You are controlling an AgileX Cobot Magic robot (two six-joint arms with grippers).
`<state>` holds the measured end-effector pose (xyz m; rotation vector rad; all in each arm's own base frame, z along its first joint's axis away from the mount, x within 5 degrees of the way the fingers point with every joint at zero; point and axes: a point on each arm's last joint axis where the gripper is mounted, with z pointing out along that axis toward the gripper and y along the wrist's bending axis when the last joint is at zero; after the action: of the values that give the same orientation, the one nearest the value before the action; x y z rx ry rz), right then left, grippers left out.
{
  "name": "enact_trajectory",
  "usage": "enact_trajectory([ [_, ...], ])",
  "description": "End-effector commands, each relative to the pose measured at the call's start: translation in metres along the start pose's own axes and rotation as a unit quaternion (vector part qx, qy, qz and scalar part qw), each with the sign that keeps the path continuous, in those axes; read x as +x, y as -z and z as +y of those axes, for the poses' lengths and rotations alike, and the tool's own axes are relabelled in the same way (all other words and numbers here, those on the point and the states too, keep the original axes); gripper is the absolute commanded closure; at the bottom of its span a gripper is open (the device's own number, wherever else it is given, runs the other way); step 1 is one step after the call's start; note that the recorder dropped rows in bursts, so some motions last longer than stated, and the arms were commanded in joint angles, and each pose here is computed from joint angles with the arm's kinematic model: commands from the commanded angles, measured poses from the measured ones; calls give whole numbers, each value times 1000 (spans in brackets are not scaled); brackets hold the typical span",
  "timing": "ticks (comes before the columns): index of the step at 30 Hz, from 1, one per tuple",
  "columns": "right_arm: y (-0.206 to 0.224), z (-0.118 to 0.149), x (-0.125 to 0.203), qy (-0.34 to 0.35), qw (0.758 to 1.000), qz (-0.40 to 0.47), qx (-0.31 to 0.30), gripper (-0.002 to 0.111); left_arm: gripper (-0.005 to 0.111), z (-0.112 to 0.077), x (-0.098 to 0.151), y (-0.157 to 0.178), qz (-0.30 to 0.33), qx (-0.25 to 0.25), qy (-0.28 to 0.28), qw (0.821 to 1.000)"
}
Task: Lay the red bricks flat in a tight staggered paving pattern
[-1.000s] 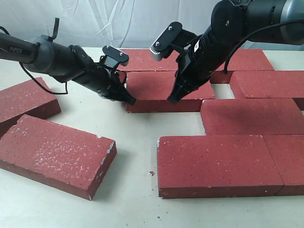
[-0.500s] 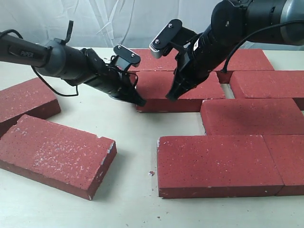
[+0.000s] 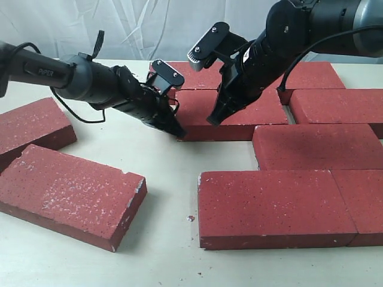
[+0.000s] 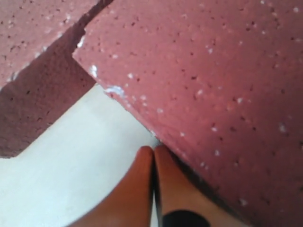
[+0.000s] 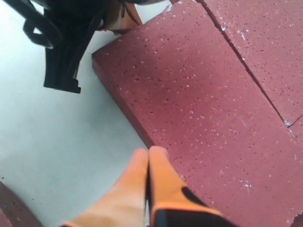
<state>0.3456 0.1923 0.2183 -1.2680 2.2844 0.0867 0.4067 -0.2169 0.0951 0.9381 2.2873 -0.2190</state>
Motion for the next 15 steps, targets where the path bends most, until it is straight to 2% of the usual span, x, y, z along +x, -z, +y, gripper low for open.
enact_trajectory([
  [1,-6,-1,3,6,1000,7,5,109,106,16,1,12,12,7,22,1000],
  [5,-18,-3,8,28,999,28,10,109,106,29,1,19,8,11,65,998],
  [7,-20,-4,9,37,999,30,17,109,106,27,2,19,9,19,76,997],
  [15,-20,-22,12,-5,998,16,63,109,106,5,4,2,19,35,34,999],
])
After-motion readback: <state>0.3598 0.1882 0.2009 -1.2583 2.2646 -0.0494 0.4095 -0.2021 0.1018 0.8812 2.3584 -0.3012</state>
